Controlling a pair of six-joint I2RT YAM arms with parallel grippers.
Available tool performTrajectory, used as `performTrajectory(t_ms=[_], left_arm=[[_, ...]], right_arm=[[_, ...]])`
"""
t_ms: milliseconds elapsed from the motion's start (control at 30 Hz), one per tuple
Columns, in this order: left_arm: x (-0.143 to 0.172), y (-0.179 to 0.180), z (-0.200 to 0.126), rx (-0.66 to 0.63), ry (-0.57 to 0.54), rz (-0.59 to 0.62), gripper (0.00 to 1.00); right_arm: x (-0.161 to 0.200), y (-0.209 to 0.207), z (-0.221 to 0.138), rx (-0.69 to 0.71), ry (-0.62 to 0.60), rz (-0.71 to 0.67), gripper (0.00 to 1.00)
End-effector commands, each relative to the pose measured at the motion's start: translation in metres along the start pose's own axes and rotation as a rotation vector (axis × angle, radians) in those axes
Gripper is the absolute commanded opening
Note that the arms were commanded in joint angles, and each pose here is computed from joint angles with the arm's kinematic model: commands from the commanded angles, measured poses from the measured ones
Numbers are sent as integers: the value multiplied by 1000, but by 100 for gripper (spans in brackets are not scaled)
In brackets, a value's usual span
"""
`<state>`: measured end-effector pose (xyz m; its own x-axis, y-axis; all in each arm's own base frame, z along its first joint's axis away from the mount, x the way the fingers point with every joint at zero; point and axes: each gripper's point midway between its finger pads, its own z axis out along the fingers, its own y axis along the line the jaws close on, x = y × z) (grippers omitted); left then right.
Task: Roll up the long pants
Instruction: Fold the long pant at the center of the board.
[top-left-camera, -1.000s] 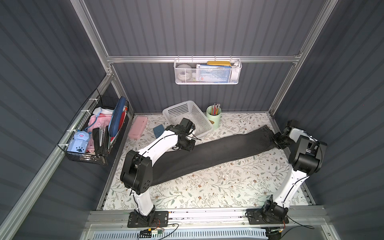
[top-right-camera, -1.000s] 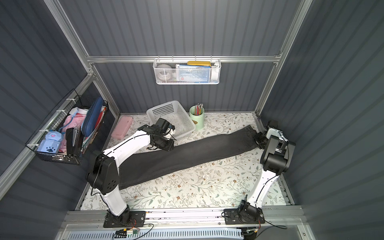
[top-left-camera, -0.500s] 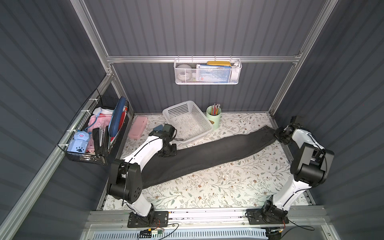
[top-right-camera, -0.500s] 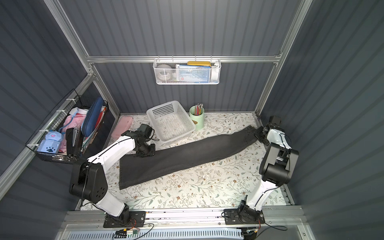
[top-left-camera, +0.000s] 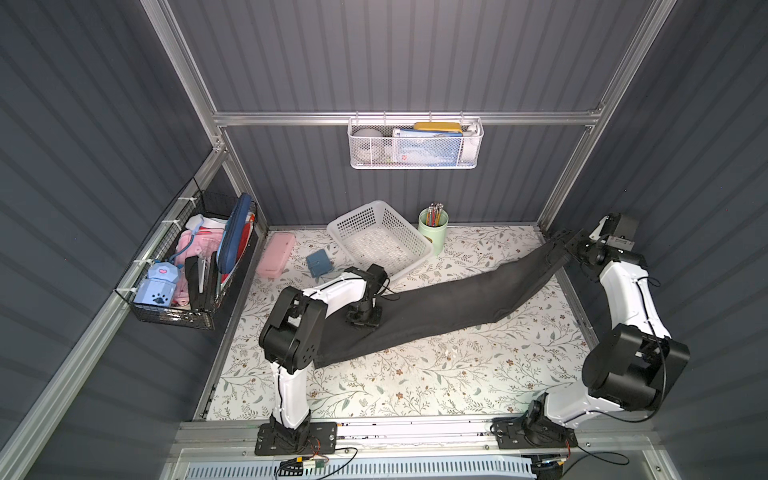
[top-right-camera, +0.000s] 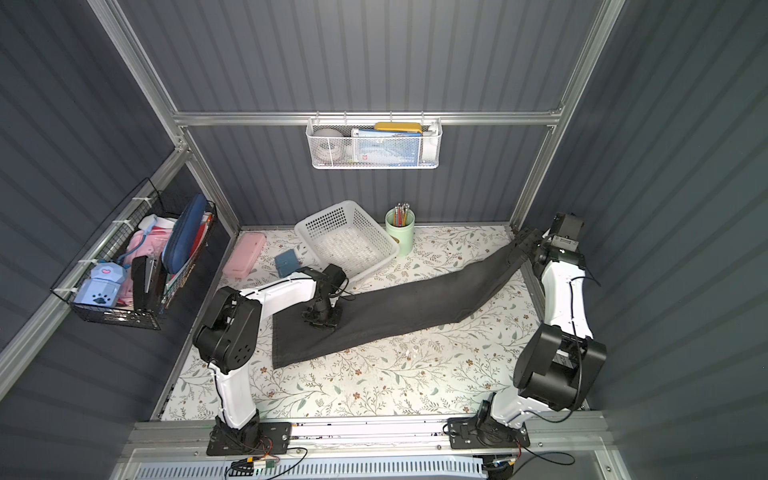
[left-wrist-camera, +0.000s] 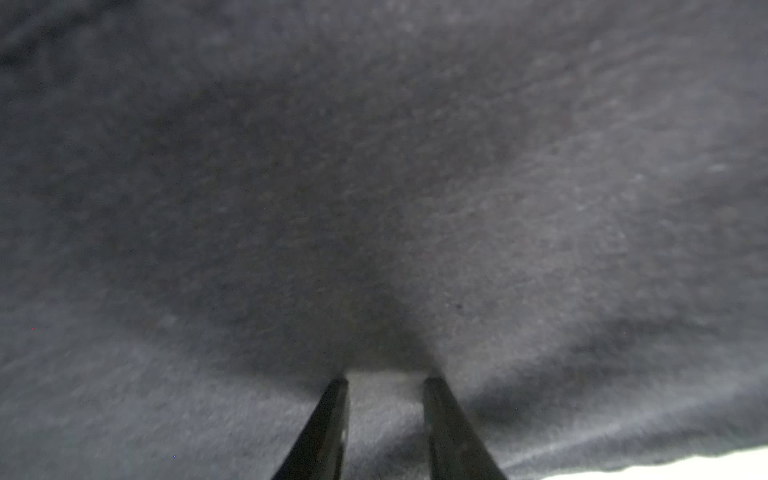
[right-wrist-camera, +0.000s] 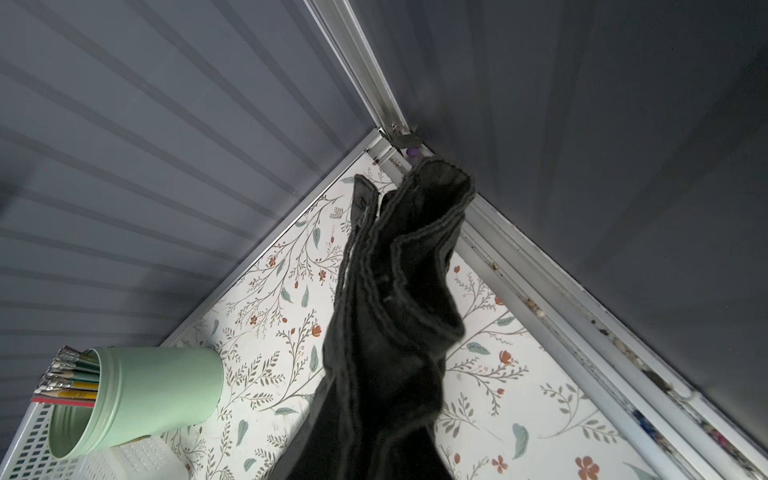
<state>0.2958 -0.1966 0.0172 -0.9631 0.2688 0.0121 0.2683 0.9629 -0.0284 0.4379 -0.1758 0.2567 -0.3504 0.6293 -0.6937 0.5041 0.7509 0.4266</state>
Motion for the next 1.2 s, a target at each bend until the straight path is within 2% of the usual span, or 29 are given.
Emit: performTrajectory(t_ms=[0,100,167,367,500,600,667,833,1000,1167], left_arm=[[3,-24,16,40,35,53,33],[7,-19,-4,16,-11,38,33],[11,-12,-23,-3,-55,-12,38],[10,6,-95,-12,-242,-64,52],[4,38,-126,50,-323,-238,56],[-2,72,-133,69,-346,-374,56],[-5,88,-136,46,-344,-419,56],[-14,118,-144,45,-351,-521,57],[-25,138,-149,43,-404,-582,57],[-39,133,-145,85,-420,-580,56]], right_arm=[[-36,23,-9,-62,-86,-30,3],[-35,47,-16,-115,-83,-97,3],[-24,66,-22,-155,-65,-174,3],[34,149,-57,-430,32,-352,4],[86,211,-95,-601,102,-427,4],[130,251,-126,-698,157,-482,4],[160,274,-149,-759,198,-522,4],[234,302,-202,-855,293,-659,4],[265,312,-232,-889,302,-682,4],[293,350,-245,-953,284,-671,4]])
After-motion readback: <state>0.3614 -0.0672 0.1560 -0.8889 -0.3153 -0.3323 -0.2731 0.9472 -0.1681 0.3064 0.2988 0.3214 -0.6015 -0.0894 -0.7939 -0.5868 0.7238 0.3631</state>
